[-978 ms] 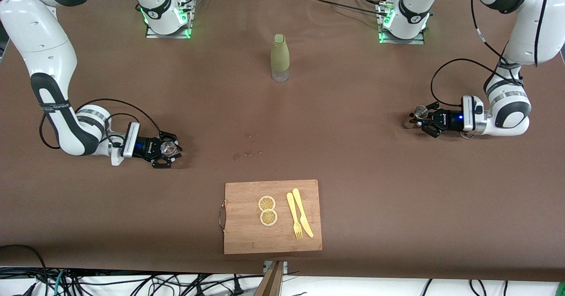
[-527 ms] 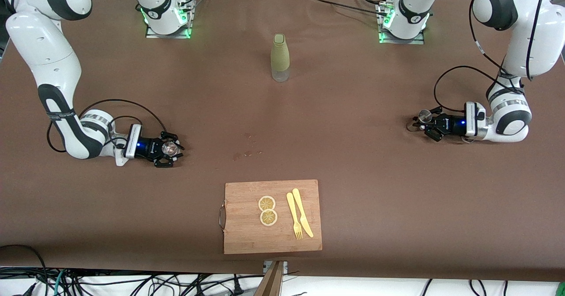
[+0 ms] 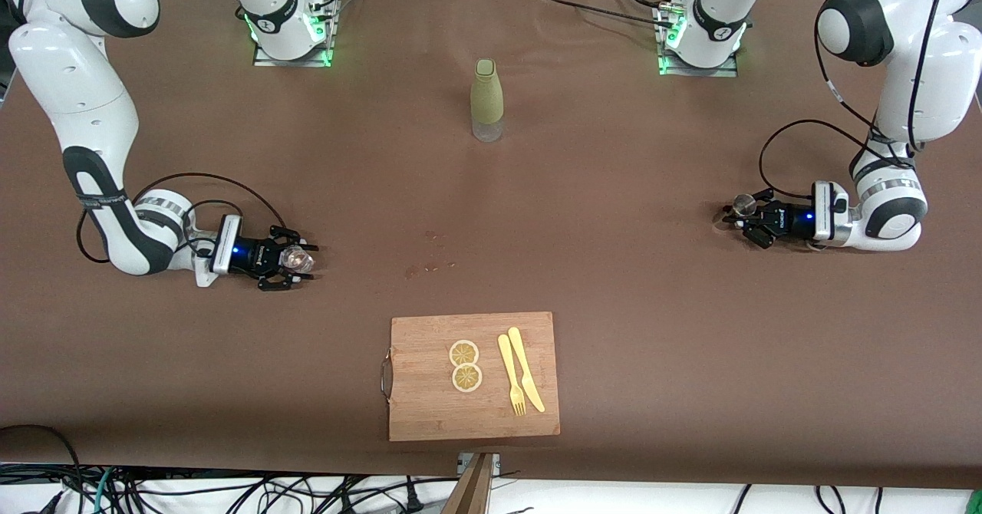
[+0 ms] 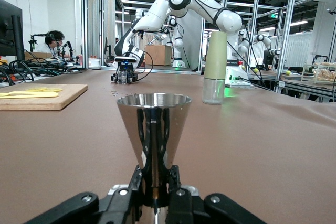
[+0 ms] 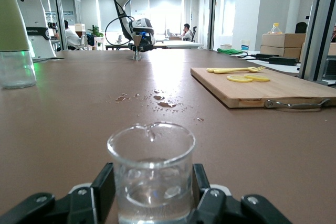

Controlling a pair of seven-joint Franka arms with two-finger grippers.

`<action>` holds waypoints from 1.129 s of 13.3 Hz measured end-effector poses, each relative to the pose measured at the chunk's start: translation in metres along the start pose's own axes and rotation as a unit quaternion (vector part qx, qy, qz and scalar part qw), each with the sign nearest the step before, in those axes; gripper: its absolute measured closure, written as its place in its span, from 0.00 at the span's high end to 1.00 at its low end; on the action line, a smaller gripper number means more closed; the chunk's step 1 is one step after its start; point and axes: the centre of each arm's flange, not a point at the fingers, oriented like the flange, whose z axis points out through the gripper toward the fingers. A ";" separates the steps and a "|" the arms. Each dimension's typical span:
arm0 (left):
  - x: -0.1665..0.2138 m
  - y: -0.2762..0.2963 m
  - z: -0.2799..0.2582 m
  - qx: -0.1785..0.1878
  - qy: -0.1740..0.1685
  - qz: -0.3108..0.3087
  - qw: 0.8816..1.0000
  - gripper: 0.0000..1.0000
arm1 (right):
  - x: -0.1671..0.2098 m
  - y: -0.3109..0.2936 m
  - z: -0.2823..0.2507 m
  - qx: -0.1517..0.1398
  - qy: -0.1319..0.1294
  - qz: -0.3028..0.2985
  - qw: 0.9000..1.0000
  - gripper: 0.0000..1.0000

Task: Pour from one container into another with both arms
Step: 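Lower the glass cup with the right gripper while the left gripper lowers the jigger, then open both grippers, releasing the glass cup and the jigger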

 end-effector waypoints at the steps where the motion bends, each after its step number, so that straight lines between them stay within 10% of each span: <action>1: 0.000 0.000 0.000 0.000 0.000 0.002 1.000 0.22 | -0.001 -0.001 -0.006 0.003 -0.002 0.000 1.000 0.74; 4: -0.001 0.000 -0.001 0.000 0.001 0.002 1.000 0.22 | -0.001 0.001 -0.028 0.022 -0.017 -0.011 1.000 0.78; 8: -0.008 0.001 -0.017 0.010 -0.033 -0.015 0.999 0.60 | 0.019 0.020 -0.075 0.064 -0.059 -0.051 0.995 0.81; 12: -0.005 0.009 -0.046 -0.018 -0.083 -0.065 0.994 1.00 | 0.115 0.051 -0.121 0.092 -0.163 -0.060 0.981 0.81; 15: 0.006 0.005 -0.068 -0.028 -0.123 -0.147 0.981 1.00 | 0.191 0.050 -0.145 0.070 -0.244 -0.029 0.967 0.81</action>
